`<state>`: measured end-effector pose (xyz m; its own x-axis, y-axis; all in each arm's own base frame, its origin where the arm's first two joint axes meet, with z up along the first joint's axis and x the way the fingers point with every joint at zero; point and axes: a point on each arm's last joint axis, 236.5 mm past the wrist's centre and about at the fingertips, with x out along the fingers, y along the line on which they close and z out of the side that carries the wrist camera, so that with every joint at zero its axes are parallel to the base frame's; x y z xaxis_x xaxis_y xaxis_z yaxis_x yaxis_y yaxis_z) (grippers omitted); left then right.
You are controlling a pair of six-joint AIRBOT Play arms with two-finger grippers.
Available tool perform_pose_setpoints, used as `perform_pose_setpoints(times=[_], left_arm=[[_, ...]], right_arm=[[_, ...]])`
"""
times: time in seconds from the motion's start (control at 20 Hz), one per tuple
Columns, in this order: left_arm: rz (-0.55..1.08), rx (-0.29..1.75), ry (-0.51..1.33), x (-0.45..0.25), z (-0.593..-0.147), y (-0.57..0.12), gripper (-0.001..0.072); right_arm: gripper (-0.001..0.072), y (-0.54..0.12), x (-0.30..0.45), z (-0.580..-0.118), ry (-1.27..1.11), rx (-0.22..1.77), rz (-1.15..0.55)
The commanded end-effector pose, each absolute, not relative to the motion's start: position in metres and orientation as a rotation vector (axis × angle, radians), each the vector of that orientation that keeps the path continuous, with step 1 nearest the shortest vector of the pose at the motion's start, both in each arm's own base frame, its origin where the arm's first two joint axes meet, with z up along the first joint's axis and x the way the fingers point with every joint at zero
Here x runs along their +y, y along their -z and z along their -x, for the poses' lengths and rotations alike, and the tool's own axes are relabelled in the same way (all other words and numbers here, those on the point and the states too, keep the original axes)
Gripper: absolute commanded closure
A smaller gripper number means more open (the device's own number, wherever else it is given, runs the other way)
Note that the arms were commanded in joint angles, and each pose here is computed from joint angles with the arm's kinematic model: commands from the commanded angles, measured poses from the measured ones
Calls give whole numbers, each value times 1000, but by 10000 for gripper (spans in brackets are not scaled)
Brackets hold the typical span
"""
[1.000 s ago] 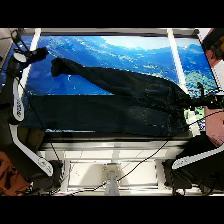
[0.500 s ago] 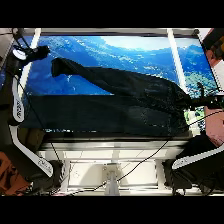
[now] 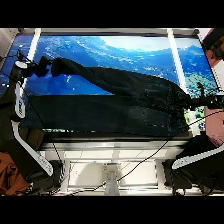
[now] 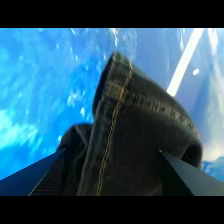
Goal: Fold the clothes and pants, and hang the long-sleeved shirts on hangers.
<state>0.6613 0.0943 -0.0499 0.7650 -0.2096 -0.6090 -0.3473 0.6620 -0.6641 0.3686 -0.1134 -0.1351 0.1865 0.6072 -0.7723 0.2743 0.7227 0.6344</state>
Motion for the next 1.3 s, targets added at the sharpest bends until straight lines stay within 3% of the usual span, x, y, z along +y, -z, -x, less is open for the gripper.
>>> perform_pose_setpoints(times=[0.0, 0.45, 0.65, 0.85, 0.95, 1.05, 1.25], left_arm=[[845, 630, -71, 102, -674, 41, 60], [768, 610, -64, 87, -689, 57, 77], [612, 654, -56, 78, -687, 69, 112], [598, 660, -50, 73, -687, 70, 185], [589, 671, -43, 69, -686, 71, 250], [549, 683, -36, 64, -685, 74, 412], [487, 695, -25, 56, -684, 75, 665]], right_arm=[[656, 157, -141, -349, -190, 1487, -628], [656, 157, -141, -349, -190, 1487, -628], [656, 157, -141, -349, -189, 1487, -628], [656, 157, -141, -349, -188, 1487, -629], [656, 157, -142, -349, -188, 1487, -630], [656, 157, -142, -349, -187, 1487, -630], [656, 157, -142, -349, -187, 1487, -630]])
